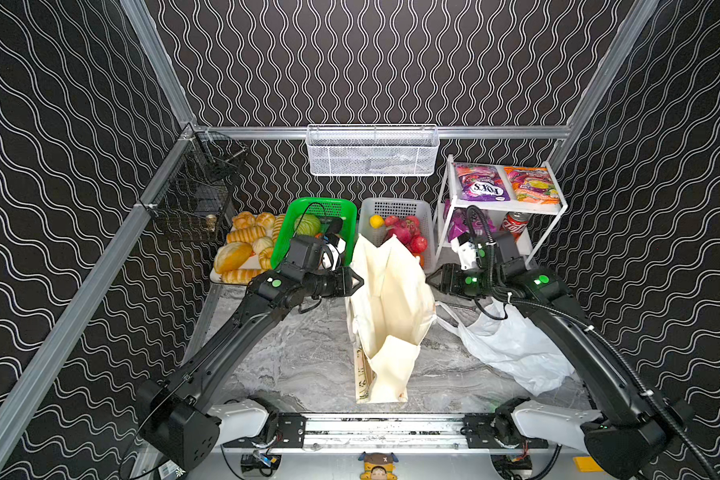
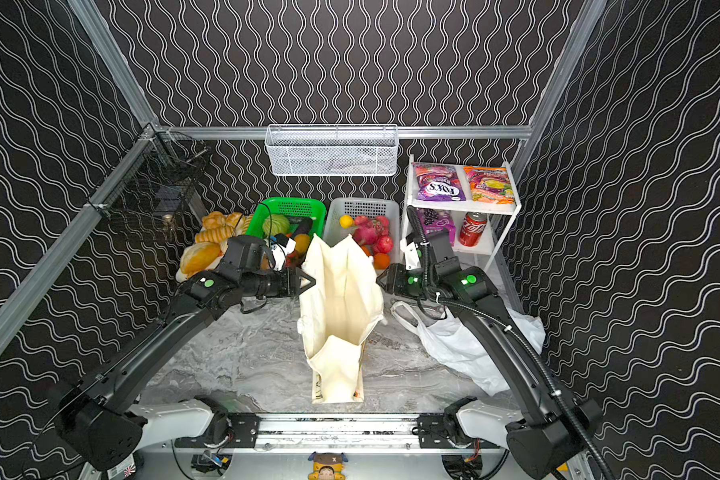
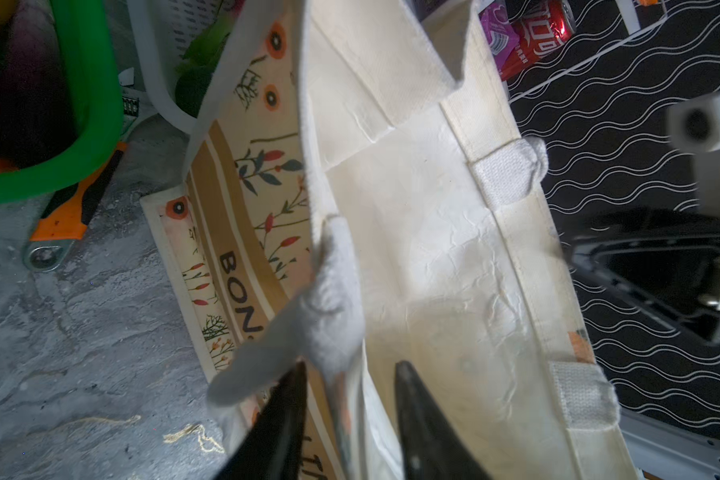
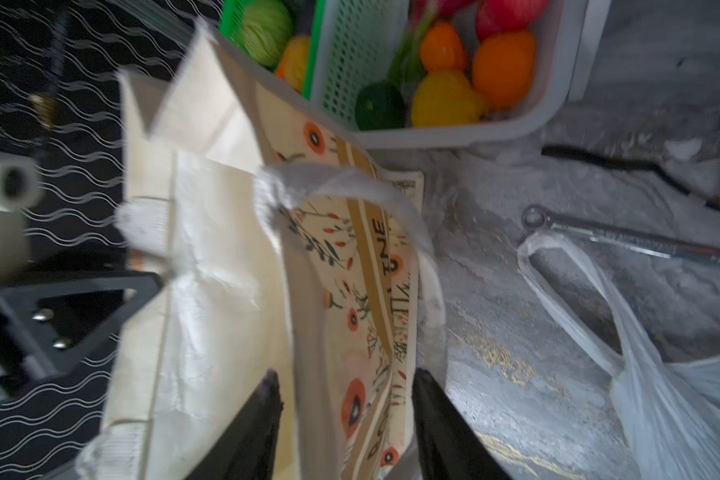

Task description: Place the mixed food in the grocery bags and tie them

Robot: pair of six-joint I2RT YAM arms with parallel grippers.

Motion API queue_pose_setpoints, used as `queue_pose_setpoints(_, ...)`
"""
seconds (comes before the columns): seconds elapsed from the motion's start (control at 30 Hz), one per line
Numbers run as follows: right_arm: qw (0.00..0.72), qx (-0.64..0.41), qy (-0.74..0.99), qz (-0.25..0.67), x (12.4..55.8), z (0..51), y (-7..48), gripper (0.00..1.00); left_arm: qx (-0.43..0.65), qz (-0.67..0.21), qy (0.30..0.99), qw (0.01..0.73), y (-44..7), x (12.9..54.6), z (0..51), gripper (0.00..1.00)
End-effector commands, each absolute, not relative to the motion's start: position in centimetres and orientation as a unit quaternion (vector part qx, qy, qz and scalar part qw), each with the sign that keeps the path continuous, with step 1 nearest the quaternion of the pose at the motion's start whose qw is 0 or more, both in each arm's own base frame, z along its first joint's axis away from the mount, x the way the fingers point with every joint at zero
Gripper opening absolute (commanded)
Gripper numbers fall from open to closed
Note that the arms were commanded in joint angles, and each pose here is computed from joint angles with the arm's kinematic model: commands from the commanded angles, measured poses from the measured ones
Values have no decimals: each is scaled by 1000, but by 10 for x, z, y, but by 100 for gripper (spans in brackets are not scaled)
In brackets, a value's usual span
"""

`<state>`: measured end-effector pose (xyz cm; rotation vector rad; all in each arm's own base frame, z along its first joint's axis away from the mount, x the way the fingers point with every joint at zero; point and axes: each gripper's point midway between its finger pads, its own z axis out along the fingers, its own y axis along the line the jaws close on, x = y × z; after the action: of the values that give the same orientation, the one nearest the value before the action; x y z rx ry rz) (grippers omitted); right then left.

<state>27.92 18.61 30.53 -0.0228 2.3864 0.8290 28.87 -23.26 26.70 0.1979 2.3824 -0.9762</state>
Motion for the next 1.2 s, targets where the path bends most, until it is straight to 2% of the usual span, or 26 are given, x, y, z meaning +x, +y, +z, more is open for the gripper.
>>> queue_pose_setpoints(0.0, 449, 36, 866, 217, 303, 352, 131, 73, 98, -376, 871, 300, -236, 287, 286, 55)
queue_pose_setpoints(0.07, 515, 91, 840, 145, 309, 369, 78, 79, 102, -371, 866, 318, -231, 285, 295, 63)
queue_pose_setpoints(0.2, 578, 162, 798, 55, 320, 368, 2, 77, 104, -347, 863, 353, -217, 282, 306, 70)
queue_pose_setpoints(0.4, 611, 184, 770, 30, 356, 314, -53, 77, 101, -296, 852, 421, -190, 277, 321, 73)
queue_pose_setpoints(0.5, 630, 168, 758, 27, 376, 291, -65, 74, 102, -271, 847, 446, -177, 273, 327, 73)
queue_pose_setpoints(0.57, 660, 116, 742, 20, 388, 284, -61, 73, 96, -254, 847, 457, -168, 272, 328, 76)
queue_pose_setpoints(0.67, 702, 29, 712, 7, 399, 280, -49, 65, 94, -237, 844, 471, -161, 272, 330, 77)
queue_pose_setpoints(0.9, 736, 5, 674, -56, 425, 278, -64, 68, 101, -217, 842, 484, -156, 274, 333, 79)
queue_pose_setpoints(1.17, 752, -13, 656, -68, 457, 267, -70, 73, 105, -216, 849, 470, -161, 281, 331, 80)
